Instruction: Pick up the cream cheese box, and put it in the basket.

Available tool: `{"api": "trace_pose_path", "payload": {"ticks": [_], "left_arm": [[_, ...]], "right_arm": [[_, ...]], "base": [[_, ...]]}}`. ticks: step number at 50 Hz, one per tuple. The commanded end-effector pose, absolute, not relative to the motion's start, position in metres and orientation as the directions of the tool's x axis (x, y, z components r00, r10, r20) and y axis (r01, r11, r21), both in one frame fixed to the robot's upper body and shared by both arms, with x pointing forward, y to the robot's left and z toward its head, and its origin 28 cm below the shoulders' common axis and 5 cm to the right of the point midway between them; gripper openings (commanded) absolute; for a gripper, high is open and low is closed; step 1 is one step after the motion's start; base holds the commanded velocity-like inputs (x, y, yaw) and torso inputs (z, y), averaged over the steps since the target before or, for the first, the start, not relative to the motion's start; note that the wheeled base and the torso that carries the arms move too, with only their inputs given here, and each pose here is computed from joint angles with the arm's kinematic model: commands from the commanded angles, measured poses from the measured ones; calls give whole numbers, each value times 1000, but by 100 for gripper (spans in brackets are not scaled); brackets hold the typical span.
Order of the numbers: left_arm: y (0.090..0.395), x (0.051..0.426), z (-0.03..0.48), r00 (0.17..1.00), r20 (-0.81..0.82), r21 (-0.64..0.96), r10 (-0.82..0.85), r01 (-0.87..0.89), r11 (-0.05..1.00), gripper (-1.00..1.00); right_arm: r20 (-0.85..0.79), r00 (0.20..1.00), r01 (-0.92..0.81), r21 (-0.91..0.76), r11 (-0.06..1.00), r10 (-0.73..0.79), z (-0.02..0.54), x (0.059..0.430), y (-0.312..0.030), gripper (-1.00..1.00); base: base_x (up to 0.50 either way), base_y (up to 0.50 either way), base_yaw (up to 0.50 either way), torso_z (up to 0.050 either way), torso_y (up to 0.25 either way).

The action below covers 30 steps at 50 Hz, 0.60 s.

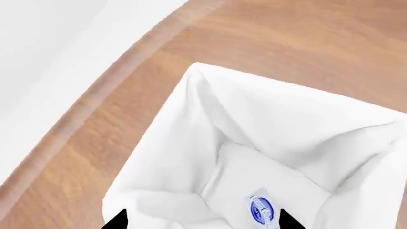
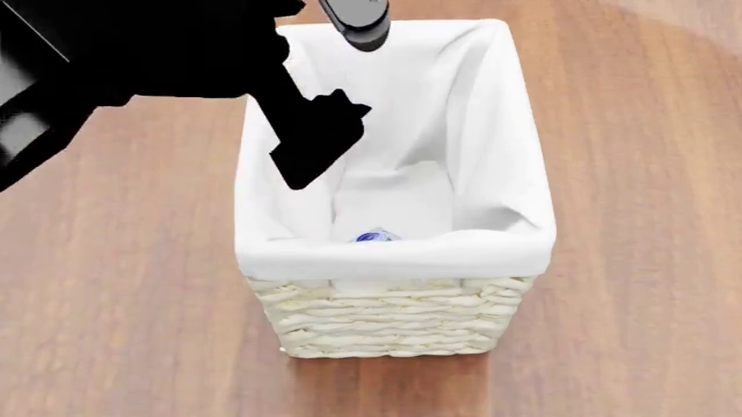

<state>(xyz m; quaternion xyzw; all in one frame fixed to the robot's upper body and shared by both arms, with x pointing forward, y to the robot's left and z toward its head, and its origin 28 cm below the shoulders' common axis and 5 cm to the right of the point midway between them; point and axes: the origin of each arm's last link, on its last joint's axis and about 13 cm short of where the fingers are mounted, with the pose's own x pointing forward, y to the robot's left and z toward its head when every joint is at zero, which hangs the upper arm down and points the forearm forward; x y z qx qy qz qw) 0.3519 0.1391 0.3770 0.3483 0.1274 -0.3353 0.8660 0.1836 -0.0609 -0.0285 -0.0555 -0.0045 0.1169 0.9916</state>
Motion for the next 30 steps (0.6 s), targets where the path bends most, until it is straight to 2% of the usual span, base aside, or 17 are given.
{"api": "trace_pose_path", "payload": {"ticks": [1,4,8,14,15,16,19,21,23,25,26,27,30], "left_arm": [[168,313,402,760,-361,531,-540,644,551,100],[188,300,411,797,-286,529,-531,594,606,100],[205,278,411,799,-230,548,-556,579,604,100],[228,248,384,820,-107,582,-562,510,634,100],[231,240,375,852,55,581,-520,396,711,100],[233,235,369,826,45,574,-562,439,691,100],[240,221,344,864,182,539,-468,311,783,100],[241,214,329,869,210,462,-448,316,829,100],[239,204,307,889,256,478,-378,223,849,100],[238,200,294,902,257,387,-347,233,892,100],[237,193,284,914,307,336,-265,156,929,100],[237,191,280,914,299,307,-274,180,935,100],[236,181,264,914,382,270,-139,34,962,100]], "right_arm": [[-3,973,-230,-108,967,231,-29,184,-61,100],[-6,972,-234,-111,966,235,-31,183,-60,100],[-7,972,-235,-114,965,236,-31,183,-59,100],[-5,973,-230,-117,966,231,-30,184,-60,100],[-5,973,-228,-116,967,229,-30,184,-60,100],[-5,973,-229,-116,967,230,-30,184,-60,100],[-6,973,-229,-122,966,230,-30,184,-60,100],[-8,973,-230,-123,965,231,-30,184,-60,100],[-6,973,-230,-127,965,231,-30,185,-60,100],[-10,973,-231,-128,964,232,-31,185,-59,100],[-10,973,-232,-131,964,233,-32,184,-59,100],[-9,972,-232,-132,964,233,-32,184,-58,100],[-11,971,-237,-132,962,238,-32,183,-58,100]], "base": [[0,0,0,0,0],[0,0,0,0,0],[0,0,0,0,0],[0,0,0,0,0],[0,0,0,0,0],[0,0,0,0,0],[0,0,0,0,0],[0,0,0,0,0],[0,0,0,0,0],[0,0,0,0,0],[0,0,0,0,0],[0,0,0,0,0],[0,0,0,0,0]]}}
